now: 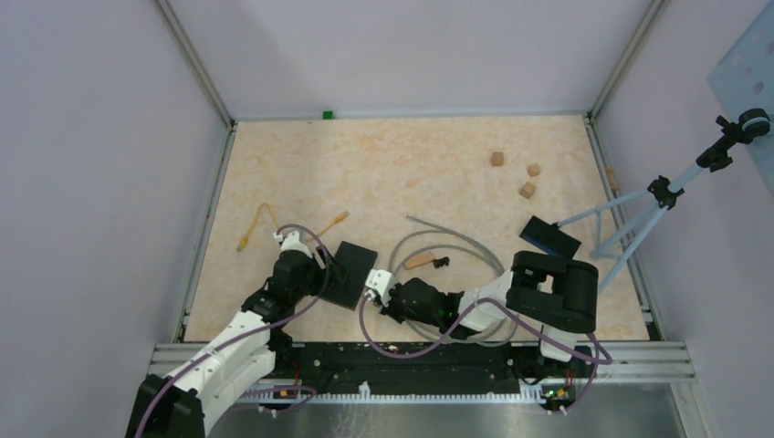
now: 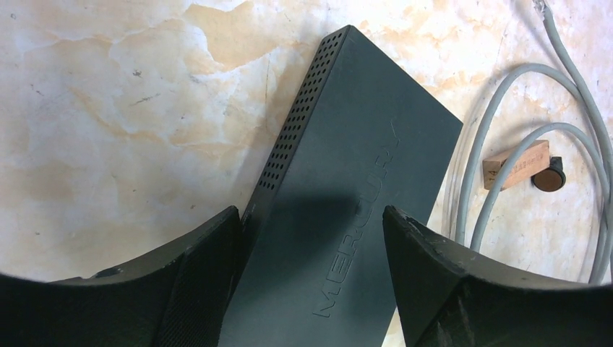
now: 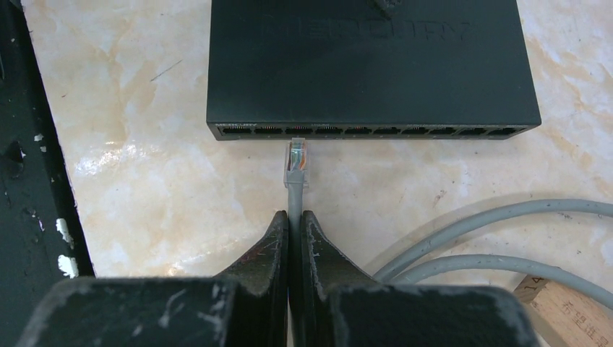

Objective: Insert the plug into the switch port
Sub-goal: Insert the connector into the switch port.

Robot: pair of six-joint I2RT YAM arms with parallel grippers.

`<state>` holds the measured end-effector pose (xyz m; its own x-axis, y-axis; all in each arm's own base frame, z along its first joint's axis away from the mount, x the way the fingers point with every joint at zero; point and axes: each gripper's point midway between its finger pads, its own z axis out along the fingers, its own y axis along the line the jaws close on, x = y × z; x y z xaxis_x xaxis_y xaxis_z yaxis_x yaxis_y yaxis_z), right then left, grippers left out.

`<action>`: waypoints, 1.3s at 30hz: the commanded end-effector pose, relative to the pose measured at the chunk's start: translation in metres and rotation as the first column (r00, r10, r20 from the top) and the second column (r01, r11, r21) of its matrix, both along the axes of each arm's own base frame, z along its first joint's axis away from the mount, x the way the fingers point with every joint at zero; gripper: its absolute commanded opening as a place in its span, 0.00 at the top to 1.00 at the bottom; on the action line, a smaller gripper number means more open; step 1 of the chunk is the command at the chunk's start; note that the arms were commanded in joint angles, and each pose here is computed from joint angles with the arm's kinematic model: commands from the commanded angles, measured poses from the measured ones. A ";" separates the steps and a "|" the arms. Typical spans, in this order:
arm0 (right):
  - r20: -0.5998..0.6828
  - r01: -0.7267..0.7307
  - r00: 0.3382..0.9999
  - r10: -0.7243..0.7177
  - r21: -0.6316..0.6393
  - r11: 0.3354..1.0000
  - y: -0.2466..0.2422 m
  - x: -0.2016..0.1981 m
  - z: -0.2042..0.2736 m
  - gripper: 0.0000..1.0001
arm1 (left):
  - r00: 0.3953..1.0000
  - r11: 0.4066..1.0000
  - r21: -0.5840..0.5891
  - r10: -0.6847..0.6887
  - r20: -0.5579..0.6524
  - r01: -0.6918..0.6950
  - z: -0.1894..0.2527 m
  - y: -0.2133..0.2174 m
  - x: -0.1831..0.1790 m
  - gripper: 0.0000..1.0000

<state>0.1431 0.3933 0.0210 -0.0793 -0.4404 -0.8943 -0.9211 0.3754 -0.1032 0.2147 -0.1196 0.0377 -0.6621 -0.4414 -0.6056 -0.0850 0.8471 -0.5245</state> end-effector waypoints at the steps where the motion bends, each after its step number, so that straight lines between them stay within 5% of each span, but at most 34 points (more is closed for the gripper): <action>1: 0.018 0.016 1.000 -0.016 0.017 1.000 0.009 0.003 0.004 1.00 | 0.998 0.999 -0.021 -0.040 -0.050 0.039 -0.014 -0.005 -0.012 0.23; 24: 0.030 0.029 0.999 -0.029 0.006 1.000 0.025 0.011 0.009 1.00 | 0.982 0.983 -0.055 -0.176 -0.064 0.173 -0.014 -0.022 -0.023 0.28; 39: -0.007 0.106 0.994 -0.106 0.134 0.985 0.042 0.032 0.045 1.00 | 0.962 0.961 -0.122 -0.260 -0.081 0.249 -0.017 -0.033 -0.043 0.35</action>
